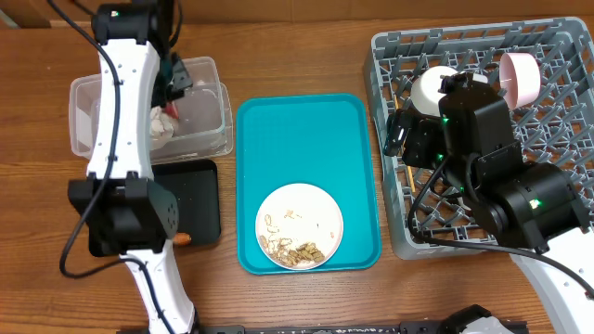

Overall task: Sort waste into correct bins and load items into the dishwasher
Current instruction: 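Carry the red wrapper into the clear container and release it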

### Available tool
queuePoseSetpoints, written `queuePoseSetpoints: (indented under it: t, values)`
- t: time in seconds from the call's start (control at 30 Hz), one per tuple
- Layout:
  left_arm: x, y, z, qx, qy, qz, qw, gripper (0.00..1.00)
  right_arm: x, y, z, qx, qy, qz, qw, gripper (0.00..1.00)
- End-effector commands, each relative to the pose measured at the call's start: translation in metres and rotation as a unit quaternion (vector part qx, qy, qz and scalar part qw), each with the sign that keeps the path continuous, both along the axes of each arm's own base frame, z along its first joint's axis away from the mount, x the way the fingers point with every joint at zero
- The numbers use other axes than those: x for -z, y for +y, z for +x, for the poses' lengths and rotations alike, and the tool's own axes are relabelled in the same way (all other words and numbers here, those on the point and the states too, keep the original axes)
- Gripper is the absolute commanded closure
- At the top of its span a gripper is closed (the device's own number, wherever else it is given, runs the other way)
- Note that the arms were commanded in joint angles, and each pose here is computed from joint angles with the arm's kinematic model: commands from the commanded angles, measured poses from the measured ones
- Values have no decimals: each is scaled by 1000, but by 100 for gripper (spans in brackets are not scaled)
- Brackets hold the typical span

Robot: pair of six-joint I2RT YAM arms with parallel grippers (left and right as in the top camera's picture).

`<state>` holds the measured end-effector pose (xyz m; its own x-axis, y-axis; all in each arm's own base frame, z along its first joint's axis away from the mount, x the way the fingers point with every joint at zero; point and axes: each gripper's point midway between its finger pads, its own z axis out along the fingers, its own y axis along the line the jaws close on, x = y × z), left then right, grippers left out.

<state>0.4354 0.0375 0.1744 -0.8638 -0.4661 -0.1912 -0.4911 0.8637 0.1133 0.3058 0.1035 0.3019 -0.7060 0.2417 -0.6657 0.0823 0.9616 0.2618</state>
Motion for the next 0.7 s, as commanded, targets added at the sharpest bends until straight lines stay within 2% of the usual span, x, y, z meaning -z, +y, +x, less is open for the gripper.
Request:
queuePoseSetpoints:
  t: [0.0,0.07,0.17,0.2,0.43,0.53,0.67]
  values:
    - [0,-21,-5,24,8,-71,997,0,-4,-2,1,6,-7,1,1000,0]
    - [-5,-31,-10,34,12,-107,994,0,-4,-2,1,6,-7,1,1000,0]
    - [-19,-61,-19,99,9,-176,979,14,-4,-2,1,6,-7,1,1000,0]
    - [-23,-70,-23,117,11,-186,975,16,-4,-2,1,6,-7,1,1000,0]
    - [-35,-123,-45,214,27,-154,964,17,-4,-2,1,6,-7,1,1000,0]
    - [-36,-144,-50,235,30,-154,959,28,-4,-2,1,6,-7,1,1000,0]
    - [-52,-156,-58,247,11,-157,956,35,-4,-2,1,6,-7,1,1000,0]
